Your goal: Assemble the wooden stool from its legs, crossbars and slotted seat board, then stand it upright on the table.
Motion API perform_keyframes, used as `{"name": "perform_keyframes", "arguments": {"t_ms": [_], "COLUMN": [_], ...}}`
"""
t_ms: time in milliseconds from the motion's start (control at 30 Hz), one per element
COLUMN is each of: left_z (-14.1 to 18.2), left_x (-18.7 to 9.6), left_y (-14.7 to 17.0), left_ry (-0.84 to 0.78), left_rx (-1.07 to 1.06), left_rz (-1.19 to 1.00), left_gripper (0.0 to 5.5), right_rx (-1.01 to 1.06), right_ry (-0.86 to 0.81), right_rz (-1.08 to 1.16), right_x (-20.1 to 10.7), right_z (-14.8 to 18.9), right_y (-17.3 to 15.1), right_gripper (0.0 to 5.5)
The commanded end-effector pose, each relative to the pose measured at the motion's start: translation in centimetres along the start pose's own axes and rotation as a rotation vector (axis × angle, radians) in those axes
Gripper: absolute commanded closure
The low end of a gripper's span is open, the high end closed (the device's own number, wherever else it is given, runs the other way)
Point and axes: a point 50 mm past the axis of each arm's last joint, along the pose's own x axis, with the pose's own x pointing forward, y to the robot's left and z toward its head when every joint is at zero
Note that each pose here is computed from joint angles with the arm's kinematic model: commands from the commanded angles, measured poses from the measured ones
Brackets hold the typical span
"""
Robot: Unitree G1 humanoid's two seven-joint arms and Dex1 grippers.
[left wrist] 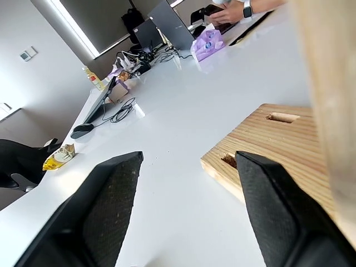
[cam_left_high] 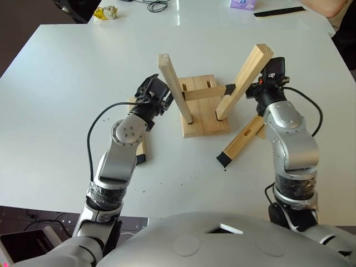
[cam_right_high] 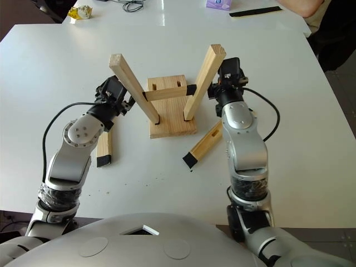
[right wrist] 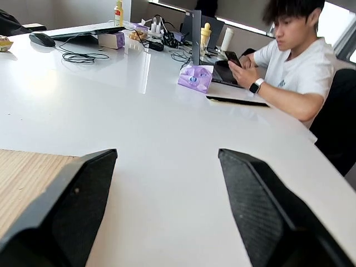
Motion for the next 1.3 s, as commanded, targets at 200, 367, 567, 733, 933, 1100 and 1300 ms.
{"name": "perform_keyframes", "arguments": {"t_ms": [200, 367, 567, 733, 933, 1100, 1300], "left_z": [-0.6, -1.5, -1.9, -1.9, -1.9, -1.8, -1.9], "left_x": [-2.1, -2.9, -2.3, -1.9, -1.7, -1.3, -1.3], "left_y": [-0.7, 0.5, 1.4, 1.7, 1.8, 2.1, 2.2], "left_ry": [-0.01, 0.013, 0.007, -0.007, -0.011, -0.022, -0.022], "left_rx": [-0.038, -0.008, 0.013, 0.031, 0.056, 0.075, 0.082], "left_rz": [0.092, 0.142, 0.129, 0.09, 0.011, -0.036, -0.05], "left_gripper": [2.42, 2.42, 2.42, 2.42, 2.42, 2.42, 2.42], "right_rx": [-0.109, 0.155, 0.583, 0.625, 0.58, 0.637, 0.664], "right_ry": [-0.079, -0.509, -0.791, -0.571, -0.202, -0.218, -0.497], "right_rz": [-0.067, -0.06, 0.257, 0.36, 0.317, 0.386, 0.367], "right_x": [1.8, 0.0, -4.1, -3.9, -4.0, -5.2, -6.1], "right_z": [1.3, 10.5, 16.8, 13.5, 5.5, 5.7, 9.8], "right_y": [-4.5, -5.5, -2.2, 1.0, 4.0, 5.9, 4.6], "right_gripper": [2.1, 2.1, 2.1, 2.1, 2.1, 2.1, 2.1]}}
